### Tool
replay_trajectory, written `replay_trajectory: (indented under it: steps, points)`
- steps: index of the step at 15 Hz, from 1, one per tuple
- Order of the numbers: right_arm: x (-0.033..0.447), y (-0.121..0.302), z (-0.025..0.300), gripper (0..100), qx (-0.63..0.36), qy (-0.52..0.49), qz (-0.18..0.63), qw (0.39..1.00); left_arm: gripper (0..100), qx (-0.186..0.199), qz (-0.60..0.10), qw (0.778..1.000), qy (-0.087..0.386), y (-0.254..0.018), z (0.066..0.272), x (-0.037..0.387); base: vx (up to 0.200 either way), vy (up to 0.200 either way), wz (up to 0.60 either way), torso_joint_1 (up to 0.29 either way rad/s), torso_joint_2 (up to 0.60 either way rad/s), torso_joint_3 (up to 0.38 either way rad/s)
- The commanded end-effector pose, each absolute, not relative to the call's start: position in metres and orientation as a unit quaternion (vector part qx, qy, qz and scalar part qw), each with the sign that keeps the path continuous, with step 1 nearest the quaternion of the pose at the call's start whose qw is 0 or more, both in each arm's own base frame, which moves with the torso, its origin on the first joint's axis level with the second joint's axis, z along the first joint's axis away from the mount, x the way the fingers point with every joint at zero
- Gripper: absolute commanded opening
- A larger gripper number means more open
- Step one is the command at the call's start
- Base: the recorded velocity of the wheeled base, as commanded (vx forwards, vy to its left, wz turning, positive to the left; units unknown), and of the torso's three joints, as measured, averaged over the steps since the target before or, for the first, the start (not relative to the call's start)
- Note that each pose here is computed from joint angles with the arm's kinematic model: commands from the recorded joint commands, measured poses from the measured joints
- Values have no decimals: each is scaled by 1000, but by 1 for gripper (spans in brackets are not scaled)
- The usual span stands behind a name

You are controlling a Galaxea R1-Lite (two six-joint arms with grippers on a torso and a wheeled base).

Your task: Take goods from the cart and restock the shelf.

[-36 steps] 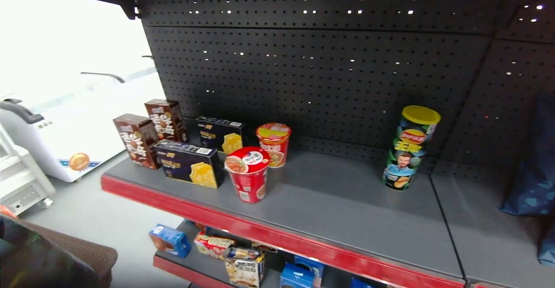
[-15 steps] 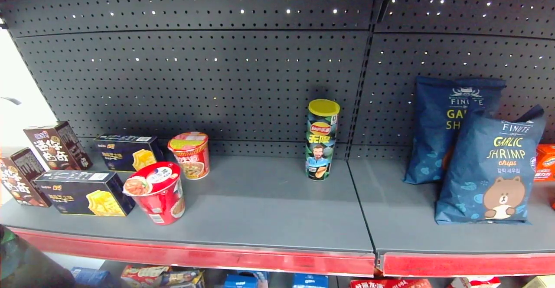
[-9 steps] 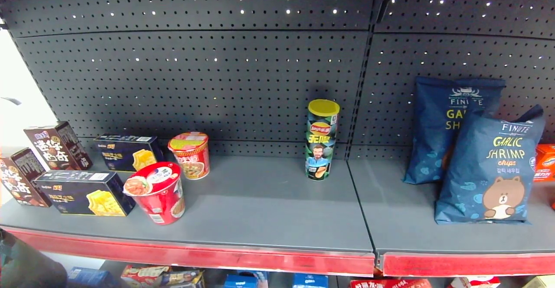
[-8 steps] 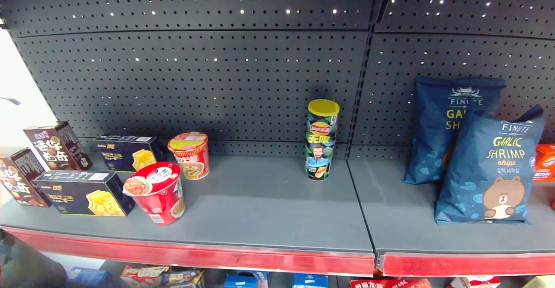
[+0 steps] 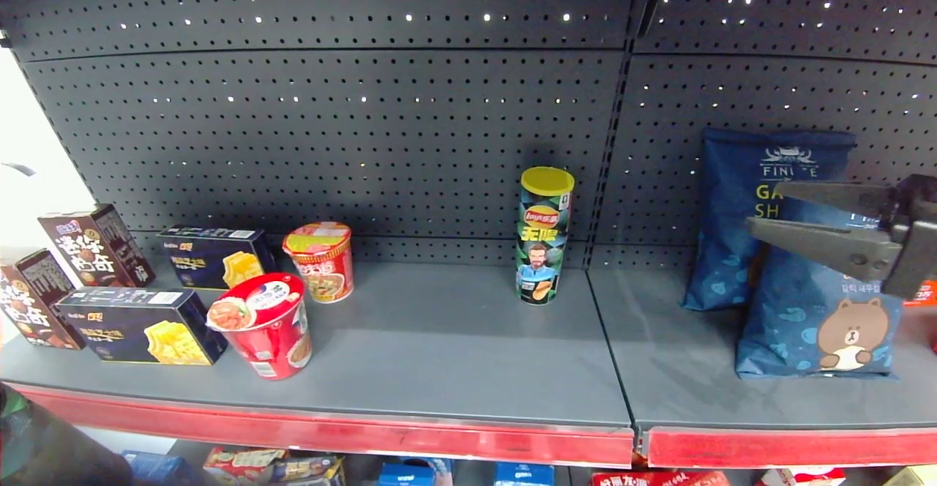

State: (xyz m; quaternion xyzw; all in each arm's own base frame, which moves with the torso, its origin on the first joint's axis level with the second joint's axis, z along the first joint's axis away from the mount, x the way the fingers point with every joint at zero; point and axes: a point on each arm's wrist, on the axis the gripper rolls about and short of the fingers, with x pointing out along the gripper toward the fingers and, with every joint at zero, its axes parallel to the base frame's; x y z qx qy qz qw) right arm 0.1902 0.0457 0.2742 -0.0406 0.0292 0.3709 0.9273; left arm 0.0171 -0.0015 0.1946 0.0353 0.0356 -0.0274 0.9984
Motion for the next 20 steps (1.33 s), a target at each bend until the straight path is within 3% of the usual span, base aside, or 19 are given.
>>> replay_trajectory:
  steps: [1, 11, 20]
  points:
    - [259, 63, 236, 100, -46, 83, 408, 908, 0, 32, -31, 998, 39, -1, 197, 20, 0, 0, 0, 0, 0, 0]
    - [377, 114, 178, 100, -73, 70, 493, 864, 0, 15, -34, 998, 51, -2, 193, 22, 0, 0, 0, 0, 0, 0]
    - [416, 131, 141, 100, -63, 86, 517, 849, 0, 5, -30, 998, 55, -1, 189, 21, 0, 0, 0, 0, 0, 0]
